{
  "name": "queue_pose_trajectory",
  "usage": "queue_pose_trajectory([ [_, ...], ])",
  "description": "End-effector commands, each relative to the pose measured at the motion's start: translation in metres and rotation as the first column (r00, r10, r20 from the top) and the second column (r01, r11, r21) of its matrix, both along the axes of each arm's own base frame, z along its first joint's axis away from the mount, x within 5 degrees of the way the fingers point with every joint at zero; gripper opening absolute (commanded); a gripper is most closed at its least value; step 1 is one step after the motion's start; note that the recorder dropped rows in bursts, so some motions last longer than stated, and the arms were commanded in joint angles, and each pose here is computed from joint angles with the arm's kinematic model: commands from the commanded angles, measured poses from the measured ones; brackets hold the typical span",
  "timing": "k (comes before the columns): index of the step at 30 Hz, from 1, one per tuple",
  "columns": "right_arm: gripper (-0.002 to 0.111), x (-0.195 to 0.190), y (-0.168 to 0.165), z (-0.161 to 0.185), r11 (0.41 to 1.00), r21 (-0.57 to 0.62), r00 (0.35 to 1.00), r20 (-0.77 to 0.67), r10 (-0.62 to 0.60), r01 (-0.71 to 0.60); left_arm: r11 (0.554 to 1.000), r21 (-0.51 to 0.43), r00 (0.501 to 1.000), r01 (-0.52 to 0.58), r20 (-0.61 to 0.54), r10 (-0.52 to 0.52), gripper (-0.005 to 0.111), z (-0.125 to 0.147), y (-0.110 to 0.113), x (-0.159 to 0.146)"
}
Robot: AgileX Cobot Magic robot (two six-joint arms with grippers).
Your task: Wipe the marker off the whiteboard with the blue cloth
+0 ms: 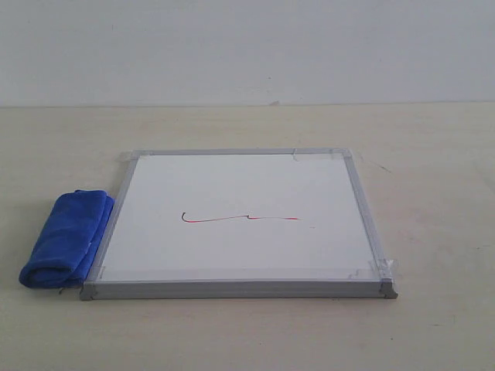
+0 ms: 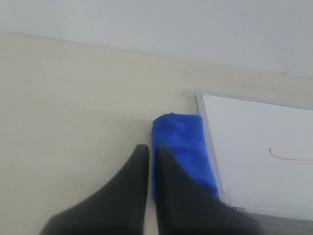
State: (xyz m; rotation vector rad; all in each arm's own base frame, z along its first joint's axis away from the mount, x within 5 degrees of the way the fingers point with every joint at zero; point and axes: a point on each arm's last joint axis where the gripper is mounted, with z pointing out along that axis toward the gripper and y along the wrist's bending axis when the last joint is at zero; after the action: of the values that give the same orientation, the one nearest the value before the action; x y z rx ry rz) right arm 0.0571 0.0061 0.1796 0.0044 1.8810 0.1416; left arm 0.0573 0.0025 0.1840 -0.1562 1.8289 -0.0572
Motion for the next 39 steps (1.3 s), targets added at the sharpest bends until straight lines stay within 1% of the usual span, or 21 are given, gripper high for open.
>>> queue_pose_trajectory([
  [1, 0.001, 0.000, 0.000, 0.001, 1.000, -0.004, 1.000, 0.011, 0.001, -0.001, 1.000, -0.019, 0.998, 0.001, 0.066, 0.000, 0.005, 0.017, -0.001, -0.001],
  [4, 0.001, 0.000, 0.000, 0.001, 1.000, -0.004, 1.000, 0.011, 0.001, -0.001, 1.000, -0.023, 0.997, 0.002, 0.079, 0.000, 0.005, 0.022, -0.001, -0.001],
  [12, 0.001, 0.000, 0.000, 0.001, 1.000, -0.004, 1.000, 0.011, 0.001, -0.001, 1.000, -0.030, 0.997, 0.002, 0.075, 0.000, 0.005, 0.021, -0.001, -0.001],
  [15, 0.001, 0.000, 0.000, 0.001, 1.000, -0.004, 1.000, 0.011, 0.001, -0.001, 0.998, -0.064, 0.996, -0.002, 0.093, 0.008, 0.005, 0.027, -0.001, -0.002],
  [19, 0.001, 0.000, 0.000, 0.001, 1.000, -0.004, 1.000, 0.011, 0.001, -0.001, 0.990, -0.143, 0.988, -0.006, 0.154, 0.029, 0.005, 0.048, -0.001, -0.005],
  [24, 0.001, 0.000, 0.000, 0.001, 1.000, -0.004, 1.000, 0.011, 0.001, -0.001, 0.988, -0.154, 0.984, 0.000, 0.178, 0.027, 0.005, 0.075, -0.002, -0.013],
  [28, 0.001, 0.000, 0.000, 0.001, 1.000, -0.004, 1.000, 0.011, 0.001, -0.001, 0.975, -0.221, 0.975, 0.035, 0.221, 0.015, 0.005, 0.098, -0.005, -0.021],
  [29, 0.001, 0.000, 0.000, 0.001, 1.000, -0.004, 1.000, 0.011, 0.001, -0.001, 0.964, -0.259, 0.963, 0.062, 0.269, 0.011, 0.005, 0.110, -0.007, -0.025],
  [30, 0.001, 0.000, 0.000, 0.001, 1.000, -0.004, 1.000, 0.011, 0.001, -0.001, 0.963, -0.262, 0.953, 0.069, 0.303, 0.014, 0.005, 0.115, -0.007, -0.026],
  [31, 0.001, 0.000, 0.000, 0.001, 1.000, -0.004, 1.000, 0.011, 0.001, -0.001, 0.957, -0.279, 0.931, 0.085, 0.364, 0.024, 0.005, 0.121, -0.006, -0.026],
  [32, 0.001, 0.000, 0.000, 0.001, 1.000, -0.004, 1.000, 0.011, 0.001, -0.001, 0.946, -0.309, 0.926, 0.101, 0.377, 0.025, 0.005, 0.123, -0.007, -0.027],
  [34, 0.001, 0.000, 0.000, 0.001, 1.000, -0.004, 1.000, 0.011, 0.001, -0.001, 0.951, -0.290, 0.912, 0.108, 0.409, 0.021, 0.005, 0.131, -0.007, -0.026],
  [36, 0.001, 0.000, 0.000, 0.001, 1.000, -0.004, 1.000, 0.011, 0.001, -0.001, 0.962, -0.257, 0.931, 0.094, 0.365, 0.007, 0.005, 0.147, -0.007, -0.015],
  [38, 0.001, 0.000, 0.000, 0.001, 1.000, -0.004, 1.000, 0.011, 0.001, -0.001, 0.973, -0.203, 0.972, 0.106, 0.229, -0.058, 0.005, 0.172, -0.010, 0.014],
  [39, 0.001, 0.000, 0.000, 0.001, 1.000, -0.004, 1.000, 0.011, 0.001, -0.001, 0.976, -0.172, 0.980, 0.133, 0.167, -0.105, 0.005, 0.176, -0.013, 0.026],
])
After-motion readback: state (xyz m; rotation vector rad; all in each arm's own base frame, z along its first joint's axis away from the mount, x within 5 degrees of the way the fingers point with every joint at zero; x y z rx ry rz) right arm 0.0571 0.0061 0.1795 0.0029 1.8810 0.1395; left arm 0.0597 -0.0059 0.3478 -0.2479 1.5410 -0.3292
